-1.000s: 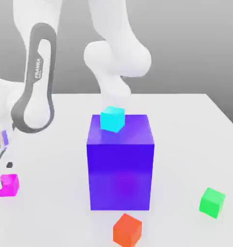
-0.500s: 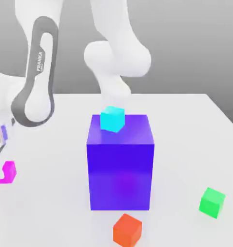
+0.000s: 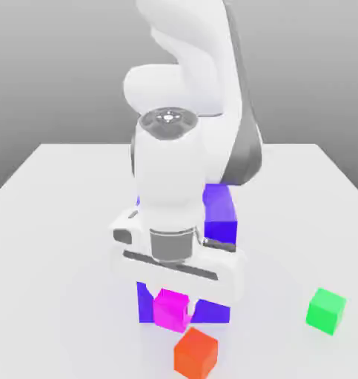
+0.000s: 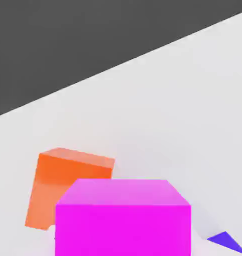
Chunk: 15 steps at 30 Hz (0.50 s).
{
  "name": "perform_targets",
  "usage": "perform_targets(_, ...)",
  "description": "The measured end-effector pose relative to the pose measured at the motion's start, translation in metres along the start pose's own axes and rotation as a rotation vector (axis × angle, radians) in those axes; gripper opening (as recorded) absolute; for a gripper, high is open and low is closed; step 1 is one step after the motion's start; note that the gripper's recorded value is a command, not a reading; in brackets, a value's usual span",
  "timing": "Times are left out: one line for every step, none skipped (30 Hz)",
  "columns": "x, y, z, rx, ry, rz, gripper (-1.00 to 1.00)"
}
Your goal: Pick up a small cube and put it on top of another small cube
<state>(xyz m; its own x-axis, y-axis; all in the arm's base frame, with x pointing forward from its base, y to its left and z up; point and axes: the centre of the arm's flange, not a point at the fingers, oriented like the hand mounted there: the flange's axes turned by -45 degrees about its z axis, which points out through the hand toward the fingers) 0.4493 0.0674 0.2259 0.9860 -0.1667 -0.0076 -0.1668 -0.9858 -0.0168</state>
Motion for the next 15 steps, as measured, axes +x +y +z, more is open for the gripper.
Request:
perform_targets(-0.009,-0.025,-0.002,-0.001,0.0,-0.08,-1.0)
perform_targets(-0.019,-0.05,-0.003,-0.003,0.0,-0.162,-1.0)
perform_targets(-0.031,-0.076,-0.005,-0.005,0.0,-0.248,-1.0)
perform_targets(-0.046,-0.102,-0.007,-0.007,0.0,-0.339,-1.0)
perform_targets(-0.063,-0.129,-0.009,-0.01,0.0,-0.434,-1.0)
perform_targets(-0.083,-0.156,-0.011,-0.013,0.001,-0.534,-1.0)
perform_targets(-0.097,-0.173,-0.009,-0.016,0.001,-0.602,-1.0)
perform_targets(-0.101,-0.179,-0.002,-0.017,0.002,-0.63,-1.0)
perform_targets(-0.103,-0.182,0.007,-0.018,0.003,-0.643,-1.0)
perform_targets(-0.104,-0.183,0.018,-0.018,0.003,-0.649,-1.0)
perform_targets(-0.105,-0.184,0.03,-0.019,0.003,-0.653,-1.0)
perform_targets(-0.106,-0.184,0.043,-0.018,0.003,-0.655,1.0)
perform_targets(-0.106,-0.184,0.043,-0.018,0.003,-0.655,1.0)
perform_targets(-0.106,-0.184,0.043,-0.018,0.003,-0.655,1.0)
perform_targets(-0.106,-0.184,0.043,-0.018,0.003,-0.655,1.0)
